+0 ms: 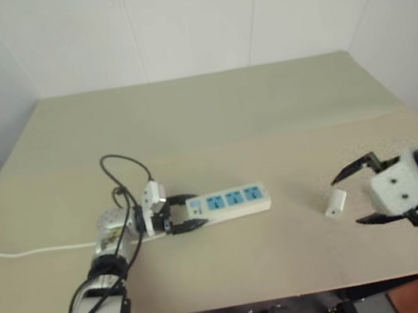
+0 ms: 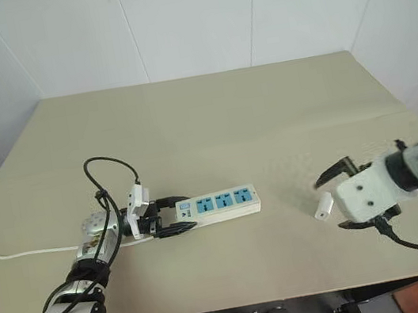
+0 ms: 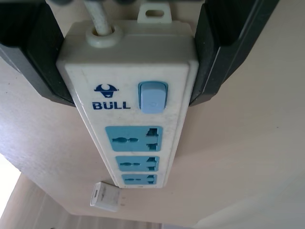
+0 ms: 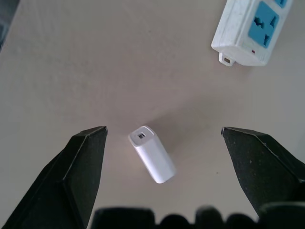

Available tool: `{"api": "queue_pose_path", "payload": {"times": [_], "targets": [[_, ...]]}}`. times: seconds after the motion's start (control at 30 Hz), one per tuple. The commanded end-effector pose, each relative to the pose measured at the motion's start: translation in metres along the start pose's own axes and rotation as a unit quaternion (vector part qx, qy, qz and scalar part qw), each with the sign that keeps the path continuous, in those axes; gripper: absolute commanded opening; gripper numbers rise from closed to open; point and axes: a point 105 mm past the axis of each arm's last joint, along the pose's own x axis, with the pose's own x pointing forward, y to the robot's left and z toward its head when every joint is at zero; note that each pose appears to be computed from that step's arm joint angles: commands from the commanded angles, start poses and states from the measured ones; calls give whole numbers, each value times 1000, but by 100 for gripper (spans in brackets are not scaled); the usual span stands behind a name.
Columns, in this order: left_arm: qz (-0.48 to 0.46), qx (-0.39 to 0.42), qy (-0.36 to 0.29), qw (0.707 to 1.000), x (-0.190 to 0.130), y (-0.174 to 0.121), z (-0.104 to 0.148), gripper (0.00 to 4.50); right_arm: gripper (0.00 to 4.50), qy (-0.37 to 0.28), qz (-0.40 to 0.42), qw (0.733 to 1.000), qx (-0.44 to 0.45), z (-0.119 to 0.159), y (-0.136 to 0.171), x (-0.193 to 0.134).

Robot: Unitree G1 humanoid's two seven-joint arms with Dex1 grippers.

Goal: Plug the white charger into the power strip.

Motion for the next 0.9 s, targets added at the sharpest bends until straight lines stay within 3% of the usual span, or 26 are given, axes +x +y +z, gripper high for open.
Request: {"api": "queue_pose_path", "payload": {"times": [0.03, 0.37, 0.9], "targets": [[-23, 11, -1, 1000, 8, -6, 3, 327, 450, 8, 54, 994, -96, -2, -3, 10], [-11, 4, -7, 1000, 4, -11, 2, 327, 450, 25, 143, 969, -202, -19, -7, 34], [4, 7, -5, 1000, 1, -12, 3, 327, 450, 34, 168, 961, -217, -33, -1, 52]]}}
